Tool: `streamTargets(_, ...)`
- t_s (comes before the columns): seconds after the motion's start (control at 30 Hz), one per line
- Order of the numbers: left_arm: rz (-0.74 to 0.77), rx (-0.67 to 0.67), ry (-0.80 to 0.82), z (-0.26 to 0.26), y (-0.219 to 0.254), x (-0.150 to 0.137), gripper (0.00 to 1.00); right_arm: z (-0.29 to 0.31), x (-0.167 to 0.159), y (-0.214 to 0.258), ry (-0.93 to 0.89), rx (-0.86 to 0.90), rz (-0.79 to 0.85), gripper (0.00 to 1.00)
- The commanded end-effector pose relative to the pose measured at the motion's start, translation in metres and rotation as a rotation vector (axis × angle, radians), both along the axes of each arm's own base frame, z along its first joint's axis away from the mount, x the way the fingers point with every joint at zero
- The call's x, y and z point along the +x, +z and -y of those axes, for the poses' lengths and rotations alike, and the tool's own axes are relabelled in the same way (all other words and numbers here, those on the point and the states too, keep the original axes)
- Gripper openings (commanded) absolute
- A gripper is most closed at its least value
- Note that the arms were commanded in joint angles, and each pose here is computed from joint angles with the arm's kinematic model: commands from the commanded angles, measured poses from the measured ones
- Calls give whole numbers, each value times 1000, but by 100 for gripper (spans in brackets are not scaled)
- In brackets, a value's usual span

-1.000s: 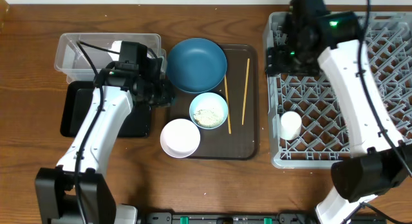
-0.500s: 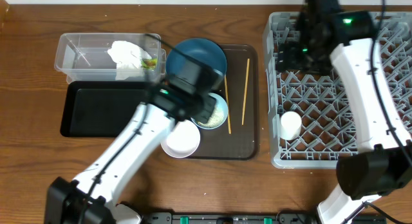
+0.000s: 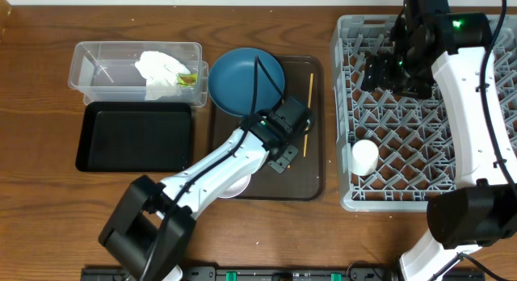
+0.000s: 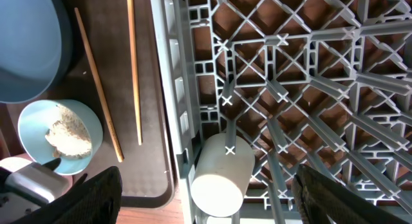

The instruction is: Sort waste into correct bins and load items into the dishwasher rack

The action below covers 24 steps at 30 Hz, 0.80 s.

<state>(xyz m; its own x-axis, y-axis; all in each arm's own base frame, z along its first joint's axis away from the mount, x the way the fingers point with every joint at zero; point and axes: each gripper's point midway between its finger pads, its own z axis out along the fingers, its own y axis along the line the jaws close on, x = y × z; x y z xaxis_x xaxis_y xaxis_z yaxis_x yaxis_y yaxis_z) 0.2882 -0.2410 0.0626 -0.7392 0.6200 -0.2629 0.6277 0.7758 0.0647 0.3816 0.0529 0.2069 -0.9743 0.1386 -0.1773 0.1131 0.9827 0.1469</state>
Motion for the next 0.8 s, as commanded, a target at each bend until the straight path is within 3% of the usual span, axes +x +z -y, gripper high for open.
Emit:
streamTargets(0.0, -5, -41, -33, 11, 7, -1, 43, -5, -1, -2, 22, 1, -8, 82)
streamTargets(0.3, -61, -90, -102, 33, 6, -23, 43, -8, -2, -2, 29, 1, -7, 82)
streamTargets(0.77, -66, -64, -94, 35, -11, -18, 43, -16, -3, -2, 67, -2, -5, 82)
